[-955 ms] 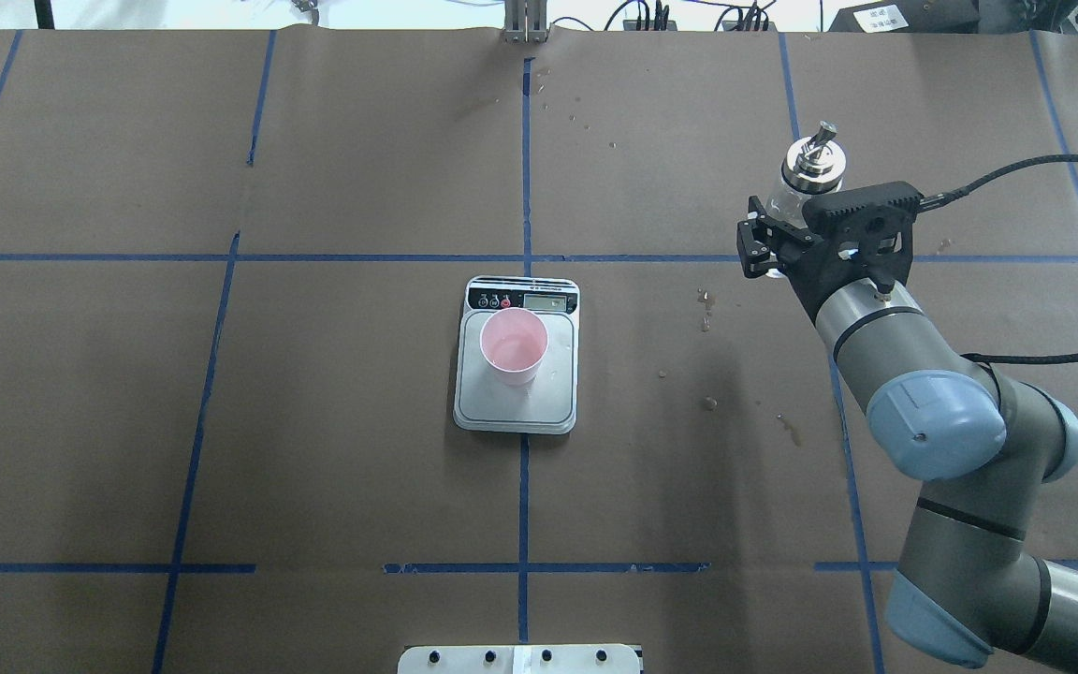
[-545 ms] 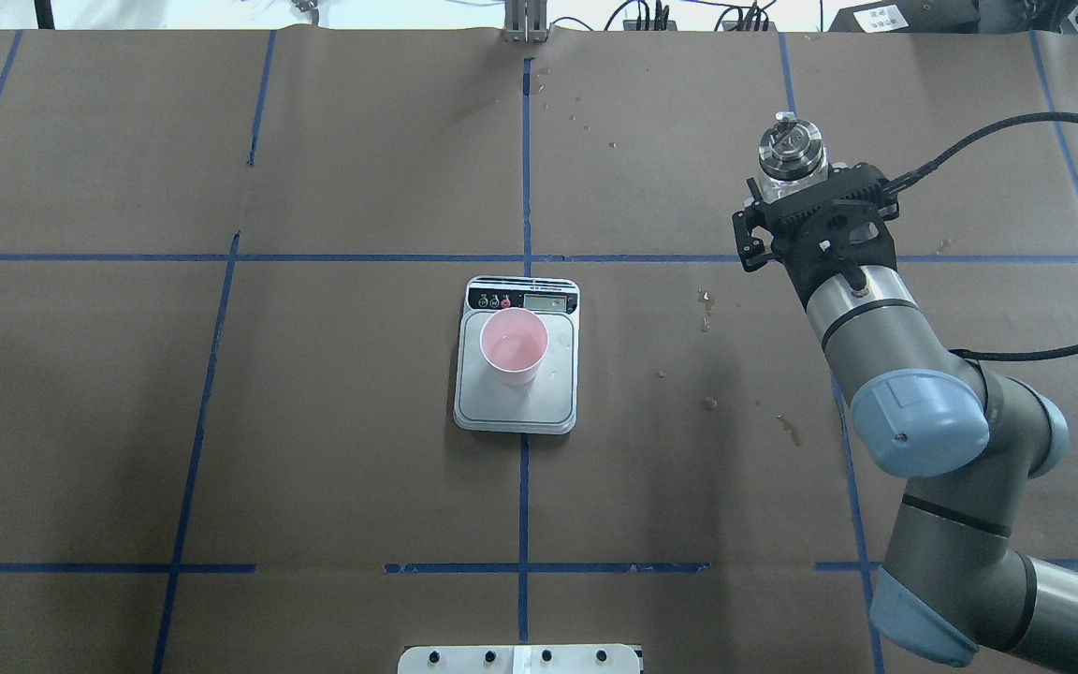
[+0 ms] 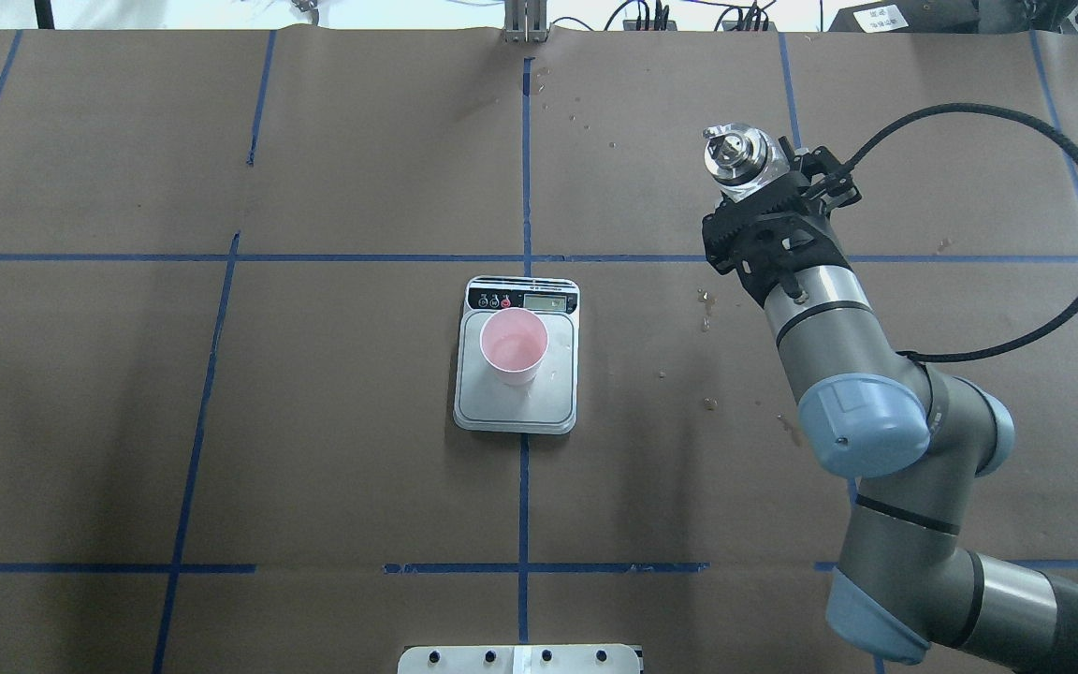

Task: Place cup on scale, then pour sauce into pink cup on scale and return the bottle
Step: 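Carry the bottle with the right gripper toward the pink cup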

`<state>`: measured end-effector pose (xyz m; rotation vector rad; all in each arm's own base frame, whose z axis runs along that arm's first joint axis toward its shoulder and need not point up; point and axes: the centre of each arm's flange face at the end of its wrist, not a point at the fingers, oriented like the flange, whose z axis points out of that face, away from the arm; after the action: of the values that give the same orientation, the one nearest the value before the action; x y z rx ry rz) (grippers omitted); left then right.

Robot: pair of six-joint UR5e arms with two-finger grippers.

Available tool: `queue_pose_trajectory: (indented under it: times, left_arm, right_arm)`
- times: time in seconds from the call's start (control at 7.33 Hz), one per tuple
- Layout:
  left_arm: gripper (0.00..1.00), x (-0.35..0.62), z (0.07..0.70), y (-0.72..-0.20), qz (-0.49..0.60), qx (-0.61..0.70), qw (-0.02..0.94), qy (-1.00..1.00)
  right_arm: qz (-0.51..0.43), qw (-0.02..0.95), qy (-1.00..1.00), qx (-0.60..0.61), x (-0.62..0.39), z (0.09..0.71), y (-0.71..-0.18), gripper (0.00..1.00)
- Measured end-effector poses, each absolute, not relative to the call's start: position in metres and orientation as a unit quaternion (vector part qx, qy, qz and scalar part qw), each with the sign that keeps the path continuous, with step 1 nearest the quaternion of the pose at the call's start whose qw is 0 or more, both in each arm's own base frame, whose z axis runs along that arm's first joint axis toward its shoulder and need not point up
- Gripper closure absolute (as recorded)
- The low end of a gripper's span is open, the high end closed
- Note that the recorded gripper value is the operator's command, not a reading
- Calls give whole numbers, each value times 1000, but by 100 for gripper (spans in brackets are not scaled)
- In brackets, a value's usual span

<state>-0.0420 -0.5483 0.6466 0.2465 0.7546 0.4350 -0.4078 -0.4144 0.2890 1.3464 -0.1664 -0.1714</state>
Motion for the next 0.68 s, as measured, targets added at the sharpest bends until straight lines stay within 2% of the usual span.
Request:
queue_pose_trajectory:
  times: [0.68]
  left_arm:
    - [0,-49,624,-560,163,118,925,321]
  right_arm:
    - [-151,762,85,624,-507,276,-367,100]
